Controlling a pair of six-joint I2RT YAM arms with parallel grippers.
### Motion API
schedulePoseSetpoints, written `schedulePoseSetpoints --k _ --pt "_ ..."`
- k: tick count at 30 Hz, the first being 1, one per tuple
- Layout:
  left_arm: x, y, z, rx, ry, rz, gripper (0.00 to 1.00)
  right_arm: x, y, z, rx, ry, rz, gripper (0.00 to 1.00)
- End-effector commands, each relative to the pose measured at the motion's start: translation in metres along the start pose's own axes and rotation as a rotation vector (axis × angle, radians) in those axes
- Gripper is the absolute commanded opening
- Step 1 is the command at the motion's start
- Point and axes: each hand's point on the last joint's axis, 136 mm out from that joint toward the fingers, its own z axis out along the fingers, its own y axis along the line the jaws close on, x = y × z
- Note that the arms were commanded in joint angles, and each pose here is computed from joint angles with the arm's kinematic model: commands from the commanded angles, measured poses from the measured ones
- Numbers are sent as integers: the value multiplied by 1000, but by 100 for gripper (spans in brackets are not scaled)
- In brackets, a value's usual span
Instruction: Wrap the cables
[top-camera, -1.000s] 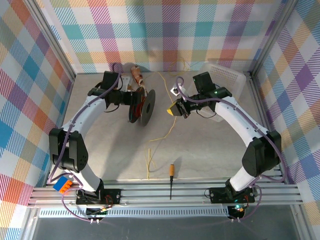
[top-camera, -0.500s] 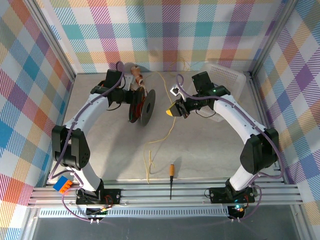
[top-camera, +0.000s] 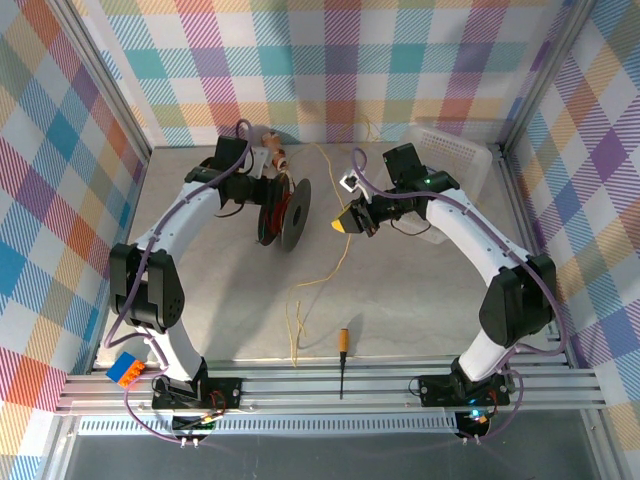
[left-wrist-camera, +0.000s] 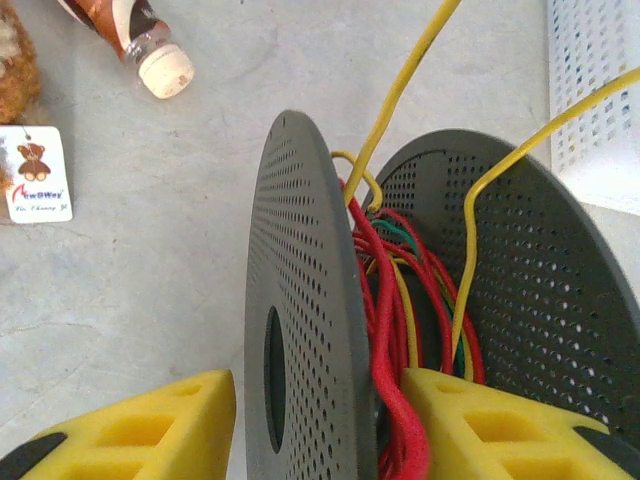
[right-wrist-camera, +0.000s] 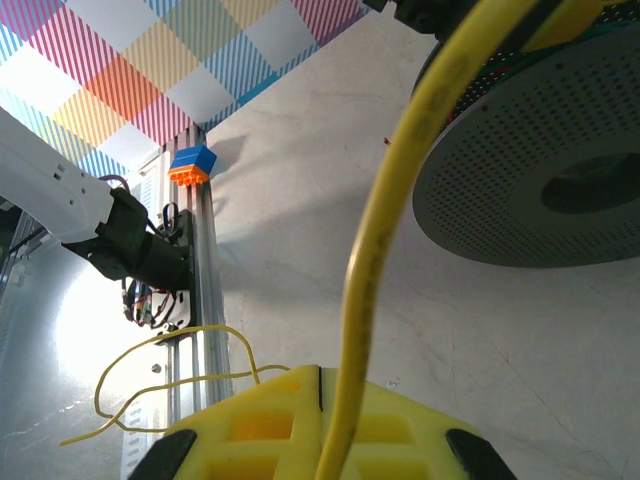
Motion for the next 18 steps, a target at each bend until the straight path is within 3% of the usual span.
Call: schedulePoseSetpoints --k 1,13,18 --pt "-6 -3 1 -1 2 24 46 -11 6 -3 -41 -29 -3 0" --pt "-8 -3 9 -16 25 40 44 -9 7 -3 -48 -29 1 0" --pt "-9 -2 12 -26 31 47 37 -8 8 -3 -47 -31 -1 0"
